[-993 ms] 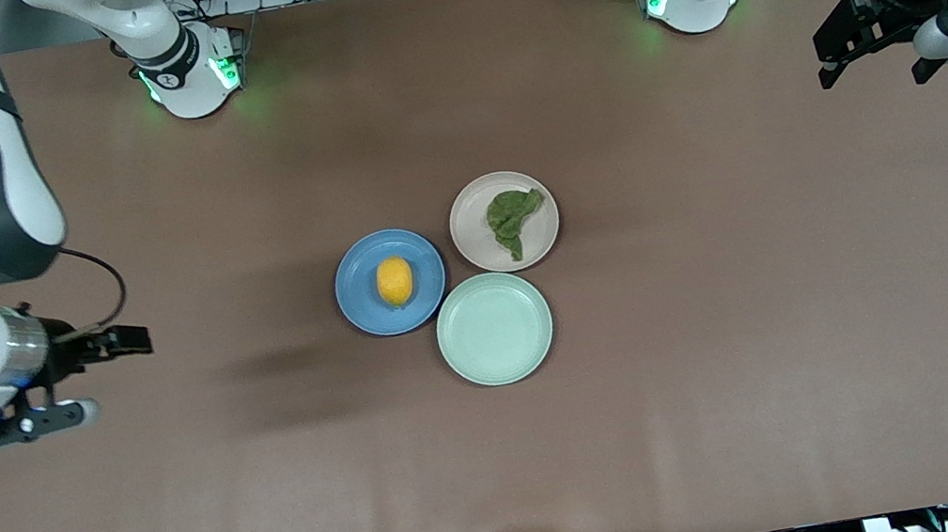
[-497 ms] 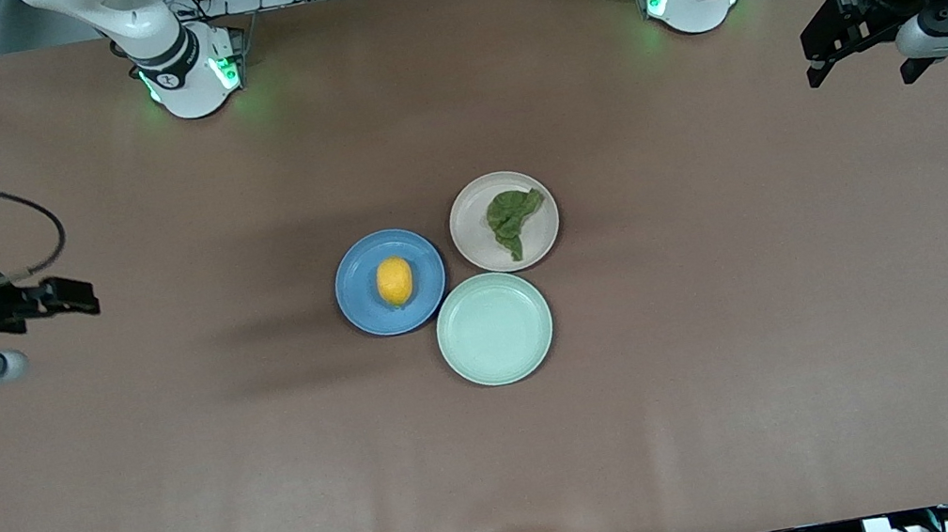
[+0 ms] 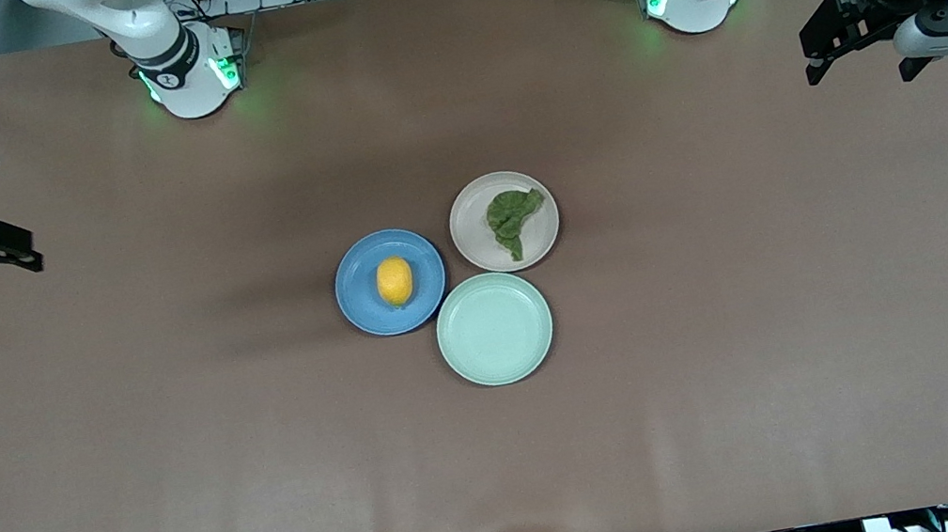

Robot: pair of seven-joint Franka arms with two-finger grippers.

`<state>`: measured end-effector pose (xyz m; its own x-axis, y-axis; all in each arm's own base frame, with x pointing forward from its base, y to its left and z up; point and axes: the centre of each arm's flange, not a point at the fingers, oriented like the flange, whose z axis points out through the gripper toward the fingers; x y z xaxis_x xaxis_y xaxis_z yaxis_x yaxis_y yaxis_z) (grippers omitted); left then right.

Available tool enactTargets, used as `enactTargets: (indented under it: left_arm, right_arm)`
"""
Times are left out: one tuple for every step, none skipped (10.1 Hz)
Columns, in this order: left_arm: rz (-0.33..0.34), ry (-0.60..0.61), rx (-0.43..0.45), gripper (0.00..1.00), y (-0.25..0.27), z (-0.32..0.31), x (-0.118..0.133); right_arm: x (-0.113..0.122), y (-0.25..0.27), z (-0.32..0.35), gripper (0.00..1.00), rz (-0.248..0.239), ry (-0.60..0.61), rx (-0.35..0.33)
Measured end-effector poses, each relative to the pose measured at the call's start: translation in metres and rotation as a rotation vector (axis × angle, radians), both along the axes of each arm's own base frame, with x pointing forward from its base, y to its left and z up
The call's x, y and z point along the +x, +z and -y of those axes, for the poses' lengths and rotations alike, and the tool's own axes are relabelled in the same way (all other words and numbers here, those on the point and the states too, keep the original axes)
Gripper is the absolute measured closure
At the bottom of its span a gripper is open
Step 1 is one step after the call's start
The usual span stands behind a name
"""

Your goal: Place lemon and lettuce in plates

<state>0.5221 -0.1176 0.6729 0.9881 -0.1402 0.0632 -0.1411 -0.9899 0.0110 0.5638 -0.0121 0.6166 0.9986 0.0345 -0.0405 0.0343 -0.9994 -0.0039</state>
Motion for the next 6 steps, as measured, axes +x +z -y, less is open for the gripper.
enactTargets:
  left_arm:
    - [-0.001, 0.0, 0.0, 0.0, 0.0, 0.0, 0.0]
    - [-0.001, 0.0, 0.0, 0.0, 0.0, 0.0, 0.0]
    - [-0.001, 0.001, 0.0, 0.0, 0.0, -0.001, 0.0]
    - [-0.002, 0.003, 0.0, 0.0, 0.0, -0.002, 0.0]
    - [-0.002, 0.006, 0.0, 0.0, 0.0, -0.003, 0.0]
    - [-0.002, 0.006, 0.0, 0.0, 0.0, -0.003, 0.0]
  right_arm:
    - [-0.004, 0.005, 0.01, 0.0, 0.006, -0.017, 0.0]
    - [-0.007, 0.01, 0.017, 0.0, 0.015, -0.029, 0.002]
    - [-0.01, 0.016, 0.02, 0.0, 0.025, -0.035, 0.007]
    - [-0.013, 0.021, 0.02, 0.0, 0.033, -0.037, 0.015]
    - [-0.014, 0.023, 0.018, 0.0, 0.037, -0.062, 0.024]
    - [-0.014, 0.023, 0.017, 0.0, 0.033, -0.105, 0.028]
